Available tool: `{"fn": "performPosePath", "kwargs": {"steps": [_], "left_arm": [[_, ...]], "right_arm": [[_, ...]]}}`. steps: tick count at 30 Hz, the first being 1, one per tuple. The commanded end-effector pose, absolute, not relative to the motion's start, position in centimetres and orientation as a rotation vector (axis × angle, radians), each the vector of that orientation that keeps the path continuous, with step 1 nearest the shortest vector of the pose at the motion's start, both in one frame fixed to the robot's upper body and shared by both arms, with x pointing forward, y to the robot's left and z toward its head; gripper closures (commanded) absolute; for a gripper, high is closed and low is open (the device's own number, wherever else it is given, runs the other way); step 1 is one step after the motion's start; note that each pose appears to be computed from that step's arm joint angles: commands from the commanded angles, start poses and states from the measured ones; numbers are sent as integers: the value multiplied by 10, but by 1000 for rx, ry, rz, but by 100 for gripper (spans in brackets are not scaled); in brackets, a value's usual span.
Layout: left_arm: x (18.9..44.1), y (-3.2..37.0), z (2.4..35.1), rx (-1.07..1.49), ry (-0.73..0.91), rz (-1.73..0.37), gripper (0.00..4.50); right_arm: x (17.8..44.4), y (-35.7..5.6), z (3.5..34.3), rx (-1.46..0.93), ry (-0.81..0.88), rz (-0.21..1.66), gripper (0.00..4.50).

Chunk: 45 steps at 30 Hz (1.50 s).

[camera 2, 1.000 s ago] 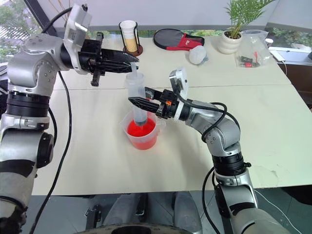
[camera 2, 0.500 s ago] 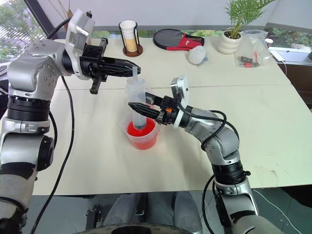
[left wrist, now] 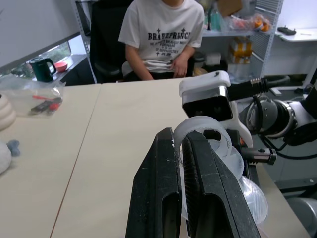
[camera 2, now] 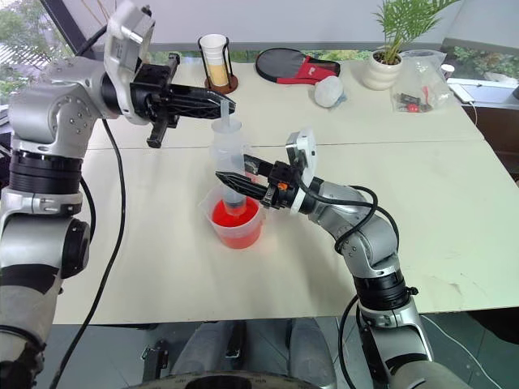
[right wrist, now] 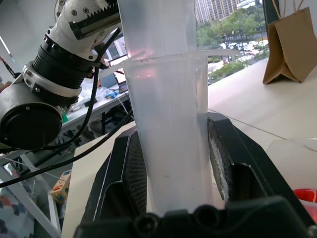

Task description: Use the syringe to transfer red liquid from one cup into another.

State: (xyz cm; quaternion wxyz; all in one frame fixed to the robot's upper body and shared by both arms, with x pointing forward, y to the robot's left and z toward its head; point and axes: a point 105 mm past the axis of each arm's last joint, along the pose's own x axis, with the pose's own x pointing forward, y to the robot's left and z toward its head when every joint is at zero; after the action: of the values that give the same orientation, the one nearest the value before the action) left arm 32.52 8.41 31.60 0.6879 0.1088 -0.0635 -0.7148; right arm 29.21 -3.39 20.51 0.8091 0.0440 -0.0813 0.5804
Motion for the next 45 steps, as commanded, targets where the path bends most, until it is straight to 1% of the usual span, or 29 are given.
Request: {"fn": "performPosePath", "kwargs": {"steps": [1, 2, 3, 4, 7, 9, 12, 16, 18, 20, 23, 25, 29, 31, 33, 37, 43, 45], "left_arm": [[316, 96, 356, 233, -303, -1560, 447], [314, 97, 352, 230, -274, -1575, 447], [312, 98, 347, 229, -250, -1589, 382], [313, 99, 344, 234, -230, -1586, 353], [316, 107, 338, 251, -201, -1541, 213], [313, 115, 330, 258, -150, -1548, 128], [313, 132, 318, 236, -60, -1522, 128], [316, 156, 296, 228, 43, -1452, 128], [326, 167, 288, 235, 47, -1369, 128], [340, 176, 291, 223, 13, -1276, 128], [358, 181, 296, 232, -54, -1172, 128], [366, 179, 291, 248, -62, -1148, 128], [379, 179, 289, 250, -95, -1100, 128], [382, 179, 289, 247, -109, -1087, 128], [389, 181, 296, 207, -148, -1062, 128], [394, 175, 309, 198, -188, -1093, 128], [393, 145, 360, 226, -346, -1159, 128], [394, 139, 369, 231, -378, -1160, 128]], "right_arm": [[286, -26, 187, 73, -91, 1295, 310], [288, -27, 191, 78, -103, 1287, 310], [290, -29, 197, 93, -118, 1278, 310], [291, -31, 206, 114, -140, 1269, 310], [290, -39, 234, 152, -196, 1264, 310], [286, -43, 246, 170, -212, 1270, 310], [281, -46, 253, 172, -214, 1271, 310], [281, -49, 257, 191, -207, 1248, 310], [283, -52, 263, 213, -215, 1232, 310], [290, -58, 279, 247, -259, 1204, 310], [311, -66, 303, 222, -339, 1147, 310], [328, -68, 310, 179, -360, 1123, 310], [363, -62, 304, 125, -357, 1094, 310], [374, -60, 299, 107, -350, 1090, 310], [384, -56, 290, 93, -332, 1089, 310], [395, -48, 279, 71, -312, 1107, 310], [398, -38, 282, 75, -324, 1140, 310], [398, -36, 282, 71, -325, 1150, 310]]}}
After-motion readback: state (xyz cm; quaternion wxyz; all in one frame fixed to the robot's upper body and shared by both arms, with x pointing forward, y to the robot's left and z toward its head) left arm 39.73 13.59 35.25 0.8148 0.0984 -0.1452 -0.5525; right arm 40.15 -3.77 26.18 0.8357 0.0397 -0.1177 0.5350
